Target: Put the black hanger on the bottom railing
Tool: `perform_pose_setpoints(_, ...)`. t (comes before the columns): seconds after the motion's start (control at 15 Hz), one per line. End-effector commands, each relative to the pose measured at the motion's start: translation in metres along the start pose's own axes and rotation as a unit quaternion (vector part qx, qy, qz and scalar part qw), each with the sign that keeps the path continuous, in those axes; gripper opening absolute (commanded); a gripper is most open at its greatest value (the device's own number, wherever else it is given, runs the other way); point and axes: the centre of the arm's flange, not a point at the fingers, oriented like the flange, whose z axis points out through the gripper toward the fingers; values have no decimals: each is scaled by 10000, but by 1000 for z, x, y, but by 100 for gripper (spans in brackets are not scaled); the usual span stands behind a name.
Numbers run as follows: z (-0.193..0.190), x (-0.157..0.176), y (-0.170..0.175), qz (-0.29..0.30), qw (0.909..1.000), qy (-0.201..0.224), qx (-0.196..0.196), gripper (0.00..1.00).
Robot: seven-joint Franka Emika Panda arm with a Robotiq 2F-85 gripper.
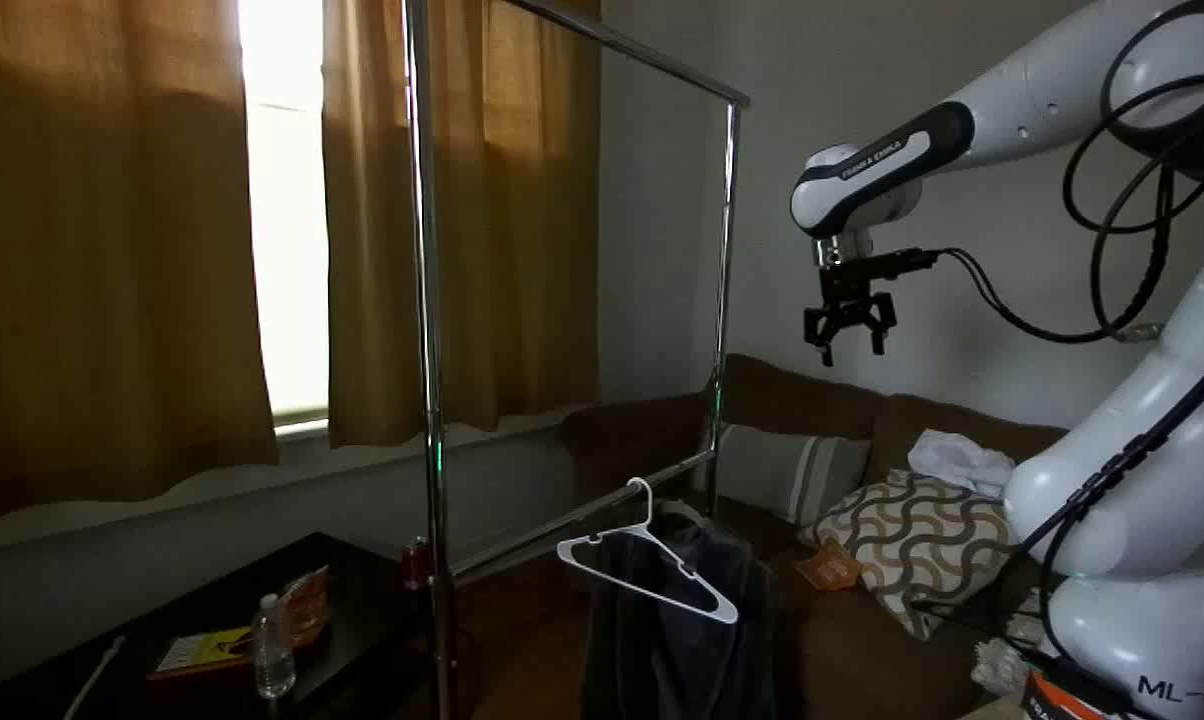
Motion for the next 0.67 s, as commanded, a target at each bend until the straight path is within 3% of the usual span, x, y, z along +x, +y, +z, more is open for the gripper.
perform_pose_setpoints(0.0, 0, 0, 0, 0, 10000, -1, 0, 100)
perform_pose_setpoints(0.33, 0, 0, 0, 0, 10000, -1, 0, 100)
perform_pose_setpoints(0.6, 22, 21, 58, 346, 9992, -151, 123, 100)
